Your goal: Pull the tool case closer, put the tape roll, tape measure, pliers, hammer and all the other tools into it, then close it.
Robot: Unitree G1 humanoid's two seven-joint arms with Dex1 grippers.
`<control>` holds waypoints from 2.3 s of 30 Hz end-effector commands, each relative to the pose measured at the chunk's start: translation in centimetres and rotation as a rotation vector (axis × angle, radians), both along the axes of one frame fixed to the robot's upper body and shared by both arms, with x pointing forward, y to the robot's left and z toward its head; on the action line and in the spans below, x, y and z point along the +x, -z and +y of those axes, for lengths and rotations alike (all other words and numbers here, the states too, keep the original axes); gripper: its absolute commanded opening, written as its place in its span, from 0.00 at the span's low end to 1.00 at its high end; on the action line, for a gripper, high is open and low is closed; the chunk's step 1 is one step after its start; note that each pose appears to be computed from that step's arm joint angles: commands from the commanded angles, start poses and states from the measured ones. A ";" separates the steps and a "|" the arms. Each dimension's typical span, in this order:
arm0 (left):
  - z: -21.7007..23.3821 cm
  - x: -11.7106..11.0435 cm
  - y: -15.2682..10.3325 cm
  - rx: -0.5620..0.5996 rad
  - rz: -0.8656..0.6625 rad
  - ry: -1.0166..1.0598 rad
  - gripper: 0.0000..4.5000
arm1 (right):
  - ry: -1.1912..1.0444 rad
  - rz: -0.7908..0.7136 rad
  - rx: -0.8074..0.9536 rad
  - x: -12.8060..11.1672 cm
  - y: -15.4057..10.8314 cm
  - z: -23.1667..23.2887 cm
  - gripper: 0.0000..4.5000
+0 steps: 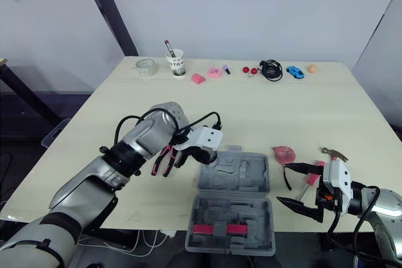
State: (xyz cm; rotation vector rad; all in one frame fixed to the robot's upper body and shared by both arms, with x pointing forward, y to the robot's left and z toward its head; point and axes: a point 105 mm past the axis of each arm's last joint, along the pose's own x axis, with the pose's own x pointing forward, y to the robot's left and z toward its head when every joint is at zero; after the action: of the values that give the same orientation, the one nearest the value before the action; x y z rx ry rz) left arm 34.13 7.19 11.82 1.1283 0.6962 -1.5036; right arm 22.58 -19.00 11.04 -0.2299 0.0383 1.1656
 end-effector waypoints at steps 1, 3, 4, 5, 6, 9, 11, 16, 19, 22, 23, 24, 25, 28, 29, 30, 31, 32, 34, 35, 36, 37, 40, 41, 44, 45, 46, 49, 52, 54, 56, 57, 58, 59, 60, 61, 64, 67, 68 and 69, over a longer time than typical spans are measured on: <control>-0.6 0.8 -1.3 -0.048 -0.002 0.004 0.01 | -0.005 -0.040 -0.009 0.1 -0.9 -0.1 1.00; -0.7 1.1 -1.3 -0.060 0.027 -0.001 0.01 | -0.008 -0.042 -0.011 0.1 -1.0 -0.1 1.00; -0.7 1.2 -1.2 -0.067 0.040 -0.003 0.01 | -0.008 -0.043 -0.012 0.1 -1.1 0.0 1.00; -0.8 1.3 -1.2 -0.072 0.048 -0.004 0.01 | -0.008 -0.043 -0.012 0.1 -1.1 0.0 1.00; -0.7 1.4 -1.2 -0.071 0.055 -0.004 0.01 | -0.008 -0.044 -0.013 0.1 -1.1 0.0 1.00; -0.5 1.8 -1.0 -0.072 0.085 -0.014 0.01 | -0.011 -0.048 -0.021 0.1 -1.2 0.2 1.00; -0.4 1.9 -0.7 -0.074 0.108 -0.013 0.01 | -0.011 -0.050 -0.023 0.1 -1.3 0.2 1.00; -0.1 1.8 0.0 -0.100 0.166 -0.015 0.01 | -0.011 -0.053 -0.030 0.0 -1.3 0.4 1.00; 0.1 1.7 0.4 -0.126 0.205 -0.023 0.01 | -0.011 -0.056 -0.036 0.0 -1.3 0.5 1.00; 0.3 1.8 0.8 -0.134 0.224 -0.031 0.01 | -0.012 -0.057 -0.038 0.1 -1.3 0.6 1.00; 0.4 1.8 0.9 -0.132 0.226 -0.030 0.01 | -0.013 -0.057 -0.038 0.1 -1.3 0.6 1.00; 0.4 1.8 0.9 -0.131 0.228 -0.029 0.01 | -0.013 -0.057 -0.038 0.1 -1.3 0.6 1.00; 0.3 1.7 0.9 -0.142 0.236 -0.033 0.01 | -0.014 -0.057 -0.038 0.1 -1.3 0.6 1.00; 0.6 1.8 1.4 -0.137 0.245 -0.038 0.01 | -0.015 -0.057 -0.039 0.0 -1.1 0.7 1.00; 0.6 1.8 1.4 -0.137 0.248 -0.040 0.01 | -0.015 -0.056 -0.038 0.0 -1.1 0.7 1.00; 0.5 2.0 1.5 -0.139 0.233 -0.037 0.01 | -0.015 -0.056 -0.038 0.0 -1.1 0.7 1.00; 0.6 2.1 1.6 -0.134 0.225 -0.043 0.01 | -0.015 -0.056 -0.038 -0.1 -1.0 0.7 1.00; 0.7 2.2 1.7 -0.119 0.218 -0.045 0.01 | -0.015 -0.055 -0.038 -0.1 -1.0 0.8 1.00; 0.7 2.1 1.8 -0.114 0.228 -0.045 0.01 | -0.014 -0.055 -0.039 -0.2 -0.9 0.7 1.00; 0.6 2.1 1.8 -0.117 0.236 -0.044 0.01 | -0.012 -0.056 -0.039 -0.2 -0.9 0.7 1.00; 0.5 2.0 1.8 -0.117 0.241 -0.043 0.01 | -0.011 -0.056 -0.039 -0.2 -0.9 0.7 1.00; 0.6 2.0 1.9 -0.112 0.243 -0.043 0.01 | -0.010 -0.056 -0.040 -0.2 -0.9 0.7 1.00; 0.7 2.2 2.0 -0.095 0.230 -0.047 0.01 | -0.009 -0.056 -0.043 -0.2 -0.8 0.6 1.00; 0.7 2.2 2.0 -0.095 0.228 -0.050 0.01 | -0.009 -0.056 -0.043 -0.2 -0.8 0.6 1.00; 0.6 2.4 2.1 -0.097 0.221 -0.053 0.01 | -0.007 -0.057 -0.041 -0.2 -0.8 0.6 1.00; 0.6 2.4 2.1 -0.097 0.220 -0.054 0.01 | -0.006 -0.057 -0.039 -0.3 -0.8 0.6 1.00; 0.5 2.4 2.1 -0.100 0.216 -0.053 0.01 | -0.004 -0.057 -0.037 -0.2 -0.8 0.6 1.00; 0.5 2.5 2.1 -0.099 0.213 -0.052 0.01 | 0.002 -0.058 -0.036 -0.2 -0.8 0.6 1.00; 0.5 2.5 2.2 -0.096 0.213 -0.052 0.01 | 0.005 -0.059 -0.038 -0.1 -0.8 0.6 1.00; 0.4 2.5 2.2 -0.095 0.213 -0.054 0.01 | 0.006 -0.059 -0.038 -0.1 -0.8 0.6 1.00; 0.4 2.6 2.2 -0.097 0.204 -0.061 0.01 | 0.005 -0.058 -0.039 -0.1 -0.7 0.7 1.00; 0.3 2.7 2.3 -0.099 0.199 -0.064 0.01 | 0.004 -0.058 -0.040 -0.2 -0.7 0.7 1.00; 0.3 2.7 2.2 -0.102 0.197 -0.065 0.01 | 0.004 -0.058 -0.041 -0.2 -0.7 0.7 1.00; 0.2 2.7 2.2 -0.105 0.195 -0.065 0.01 | 0.004 -0.058 -0.042 -0.2 -0.7 0.7 1.00; 0.2 2.7 2.2 -0.105 0.196 -0.064 0.01 | 0.004 -0.059 -0.043 -0.2 -0.7 0.7 1.00; 0.2 2.7 2.2 -0.109 0.191 -0.064 0.01 | 0.004 -0.059 -0.043 -0.2 -0.7 0.7 1.00; 0.0 2.8 2.1 -0.115 0.184 -0.066 0.01 | 0.004 -0.059 -0.044 -0.2 -0.6 0.7 1.00; 0.0 2.9 2.0 -0.116 0.181 -0.068 0.01 | 0.006 -0.059 -0.045 -0.2 -0.6 0.7 1.00; 0.0 2.9 2.0 -0.114 0.180 -0.068 0.01 | 0.006 -0.059 -0.046 -0.2 -0.5 0.7 1.00; 0.0 2.9 2.0 -0.112 0.180 -0.068 0.01 | 0.006 -0.059 -0.046 -0.2 -0.5 0.7 1.00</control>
State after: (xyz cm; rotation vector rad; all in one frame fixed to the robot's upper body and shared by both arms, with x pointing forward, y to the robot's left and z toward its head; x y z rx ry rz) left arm 36.50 7.68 8.34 0.8630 0.7981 -1.5846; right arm 22.54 -18.60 10.94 -0.2833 0.0500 1.1434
